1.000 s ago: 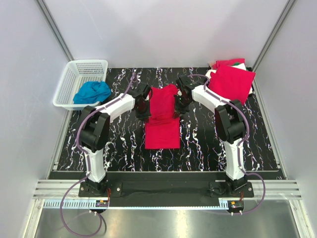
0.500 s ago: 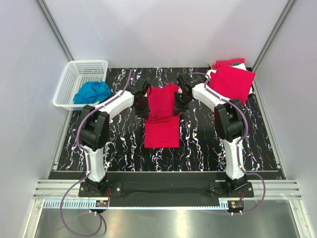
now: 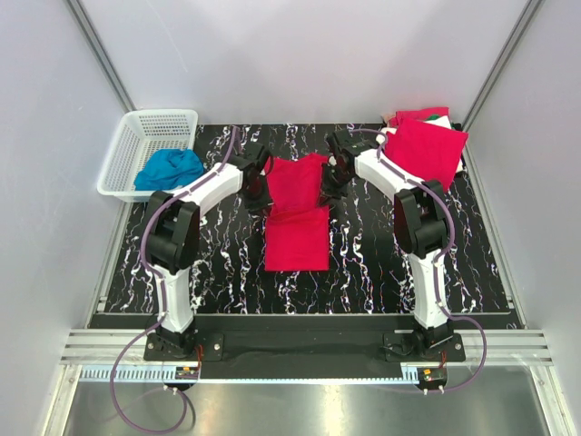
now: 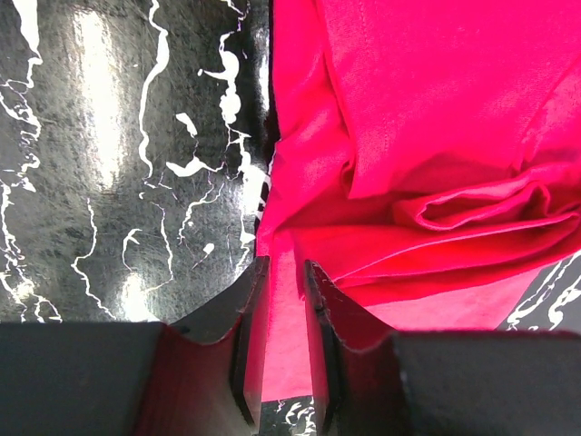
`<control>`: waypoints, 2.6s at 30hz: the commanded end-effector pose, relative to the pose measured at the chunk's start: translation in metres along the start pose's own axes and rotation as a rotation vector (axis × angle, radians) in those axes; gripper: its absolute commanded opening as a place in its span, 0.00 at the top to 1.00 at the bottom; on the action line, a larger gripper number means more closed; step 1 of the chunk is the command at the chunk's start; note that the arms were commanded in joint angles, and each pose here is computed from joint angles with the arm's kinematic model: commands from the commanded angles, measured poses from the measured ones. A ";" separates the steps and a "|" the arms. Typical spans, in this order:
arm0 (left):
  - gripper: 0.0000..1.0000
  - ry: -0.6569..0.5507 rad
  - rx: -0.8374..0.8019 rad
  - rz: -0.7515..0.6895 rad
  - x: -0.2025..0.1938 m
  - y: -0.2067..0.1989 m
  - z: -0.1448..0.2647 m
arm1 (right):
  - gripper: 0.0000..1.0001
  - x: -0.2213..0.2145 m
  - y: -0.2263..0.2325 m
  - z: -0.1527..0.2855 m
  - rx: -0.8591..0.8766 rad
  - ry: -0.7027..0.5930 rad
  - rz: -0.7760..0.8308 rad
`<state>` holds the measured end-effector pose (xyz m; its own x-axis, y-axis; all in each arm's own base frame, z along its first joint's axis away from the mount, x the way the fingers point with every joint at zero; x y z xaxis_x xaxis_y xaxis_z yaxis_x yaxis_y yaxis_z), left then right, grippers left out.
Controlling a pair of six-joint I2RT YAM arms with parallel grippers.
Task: Fold and stack the t-shirts
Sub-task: Fold the tshirt
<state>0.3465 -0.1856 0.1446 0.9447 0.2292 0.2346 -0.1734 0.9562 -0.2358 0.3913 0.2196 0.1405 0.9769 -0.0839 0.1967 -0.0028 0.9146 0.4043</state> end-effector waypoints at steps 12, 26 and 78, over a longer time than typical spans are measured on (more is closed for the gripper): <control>0.73 -0.229 -0.074 -0.023 0.027 -0.013 0.096 | 0.82 0.023 0.002 0.014 0.031 -0.065 0.004; 0.90 -0.057 -0.154 -0.242 -0.048 -0.028 0.061 | 0.82 -0.003 0.005 0.063 0.060 -0.095 0.026; 0.88 -0.144 -0.082 -0.207 0.036 -0.035 -0.006 | 0.82 -0.008 0.007 0.078 0.084 -0.111 0.057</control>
<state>0.3783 -0.2161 0.1125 0.9524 0.0341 0.3029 0.0329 0.9764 -0.2134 0.3535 0.1943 0.1709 0.9776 -0.0873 0.1918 -0.0022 0.9058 0.4238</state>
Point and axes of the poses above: each gripper's point midway between its finger pads, its own z axis back along the fingers, its own y axis along the line the jaws close on, x = y × z, the point moved 9 cm from there along z, back along the fingers, and after that the axes turned 1 degree about z, right-handed, at the moved point
